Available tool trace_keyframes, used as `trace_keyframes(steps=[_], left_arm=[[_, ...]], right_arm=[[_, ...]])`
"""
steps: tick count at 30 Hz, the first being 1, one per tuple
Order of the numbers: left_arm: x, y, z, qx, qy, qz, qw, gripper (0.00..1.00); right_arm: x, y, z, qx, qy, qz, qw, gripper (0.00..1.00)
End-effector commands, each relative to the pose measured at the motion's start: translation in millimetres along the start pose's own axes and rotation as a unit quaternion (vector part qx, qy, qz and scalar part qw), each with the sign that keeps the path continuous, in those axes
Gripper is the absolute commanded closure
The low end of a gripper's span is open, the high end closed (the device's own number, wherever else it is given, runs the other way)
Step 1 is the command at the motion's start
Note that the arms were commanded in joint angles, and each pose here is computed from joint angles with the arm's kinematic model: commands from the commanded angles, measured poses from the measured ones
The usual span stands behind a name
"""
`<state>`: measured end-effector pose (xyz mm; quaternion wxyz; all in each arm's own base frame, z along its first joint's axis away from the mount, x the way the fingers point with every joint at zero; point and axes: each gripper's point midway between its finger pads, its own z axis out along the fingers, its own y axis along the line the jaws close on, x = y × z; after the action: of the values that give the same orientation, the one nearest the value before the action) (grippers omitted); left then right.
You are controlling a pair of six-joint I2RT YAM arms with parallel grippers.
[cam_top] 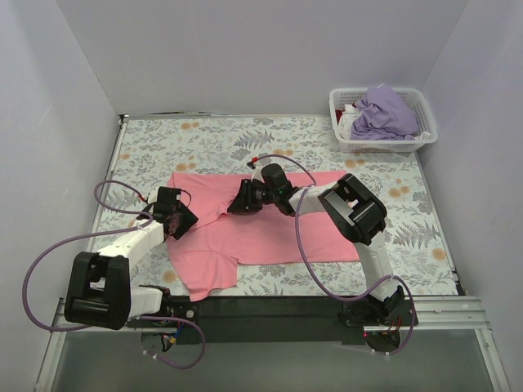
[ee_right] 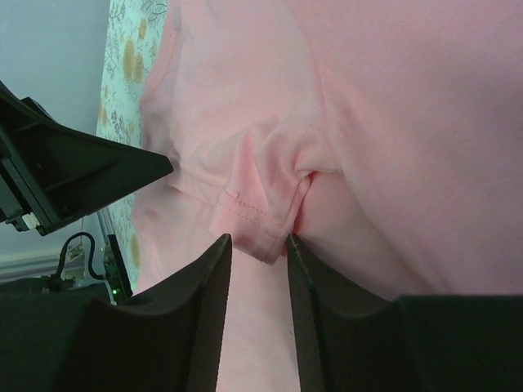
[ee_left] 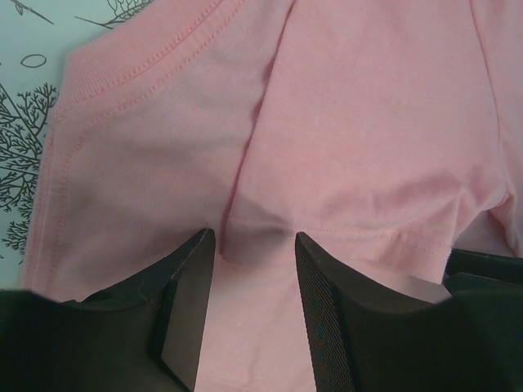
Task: Fold and stack the t-shirts
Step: Fold the tshirt
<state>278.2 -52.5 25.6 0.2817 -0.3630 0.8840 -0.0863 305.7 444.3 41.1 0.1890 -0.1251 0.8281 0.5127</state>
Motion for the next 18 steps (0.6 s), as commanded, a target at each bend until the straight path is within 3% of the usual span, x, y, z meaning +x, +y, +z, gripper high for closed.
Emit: trace_keyframes(steps=[1,11,13,18], left_arm=[[-2.2,-0.5,-1.6,0.002,-0.002,0.005,1.000,0.57],[-0.9,-1.5,1.2,0.002,0.004,0.007,1.000,0.64],[-0.7,-1.7,1.2,0.002,0.005,0.007,1.000,0.67],[-0.6,-0.3,-0.3,-0.003,0.006,0.009,1.000,0.84]], right_arm=[[-9.3,8.0,6.0,-0.015,-0.017,-0.014,1.000,0.64],[-6.6,7.3,4.5,-0.016,-0.015,-0.017,1.000,0.86],[-6.2,6.4,4.1,-0.015,-0.015,-0.023,0.999,0.93],[-4.9,5.7,0.4,-0.012,-0.017,-0.037,0.999,0.98]])
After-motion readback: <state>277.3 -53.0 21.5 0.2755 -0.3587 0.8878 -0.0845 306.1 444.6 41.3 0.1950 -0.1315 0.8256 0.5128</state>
